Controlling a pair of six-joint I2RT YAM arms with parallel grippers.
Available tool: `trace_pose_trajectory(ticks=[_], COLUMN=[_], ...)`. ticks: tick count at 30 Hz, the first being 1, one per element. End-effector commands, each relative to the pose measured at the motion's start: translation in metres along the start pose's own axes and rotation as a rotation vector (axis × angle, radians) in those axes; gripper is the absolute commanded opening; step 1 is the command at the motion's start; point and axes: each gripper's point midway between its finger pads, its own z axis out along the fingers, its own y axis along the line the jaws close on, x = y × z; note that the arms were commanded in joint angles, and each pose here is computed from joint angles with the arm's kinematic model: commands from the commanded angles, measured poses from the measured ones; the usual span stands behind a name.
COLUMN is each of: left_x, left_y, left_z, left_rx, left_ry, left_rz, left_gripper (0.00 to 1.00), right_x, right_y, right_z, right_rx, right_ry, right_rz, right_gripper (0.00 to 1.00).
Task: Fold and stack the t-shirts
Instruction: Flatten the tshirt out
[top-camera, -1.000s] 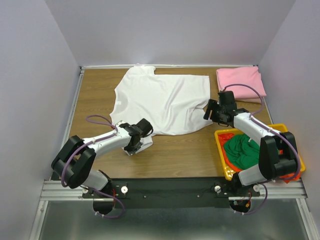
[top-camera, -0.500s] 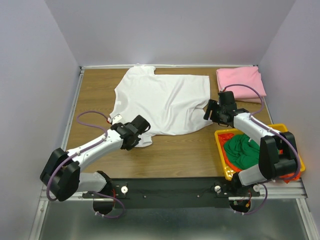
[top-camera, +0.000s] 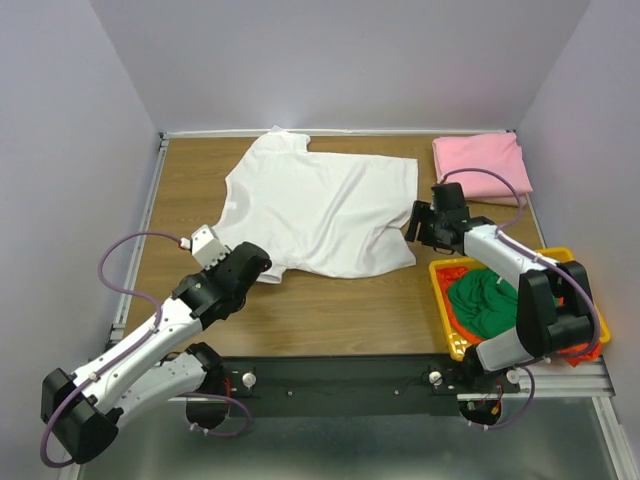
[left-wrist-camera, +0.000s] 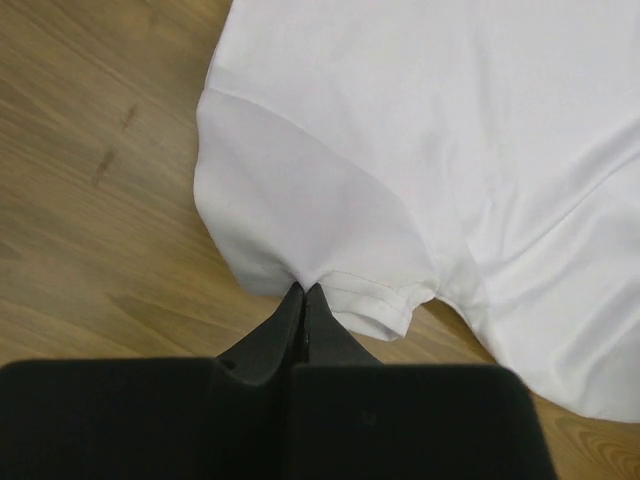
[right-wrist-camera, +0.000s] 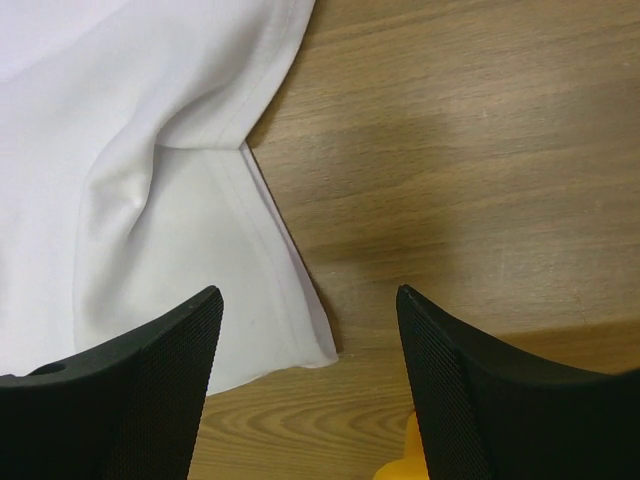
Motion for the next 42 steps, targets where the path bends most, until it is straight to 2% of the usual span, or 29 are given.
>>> trace_pose_trajectory(ticks=[1,4,9,13,16,23,42], left_x=[-0.022,-0.019,-0.008,-0.007,-0.006,-0.015,-0.019], left_y=[0.007,0.005,0.003,0.001,-0.004,-0.006,-0.009], left_z=[0.004,0.009,0.024,0.029,0.031,0.023,0.018], left_rx=[-0.012,-0.018,-0.090,-0.130,-0.115,-0.067,-0.020], left_ry=[-0.140,-0.137,-0.116,-0.106,-0.103,-0.130,-0.144], left_rz=[0.016,0.016,0.101,0.179,0.194,0.170,0.147], left_gripper=[0.00,0.00,0.00,0.00,0.00,0.00,0.00], right_x=[0.000,0.003,0.023,0.041,0.048,0.060,0.090], right_y=[0.030,0.038,0.046,0.037,0.015,-0.001,-0.003], right_z=[-0.002,-0.004,-0.019,-0.022,-0.019,-0.006,0.003], right_rx=[-0.028,-0.006,0.021,0.054,0.150,0.247,0.228], right_ry=[0.007,0.005,0.019,0.043,0.034,0.060,0.163], right_rz=[-0.075,-0.096,-0.138,-0.134,-0.124,-0.106,-0.090], right_gripper=[0.77,0.77,0.76,0.75,0.73,0.69,0.50])
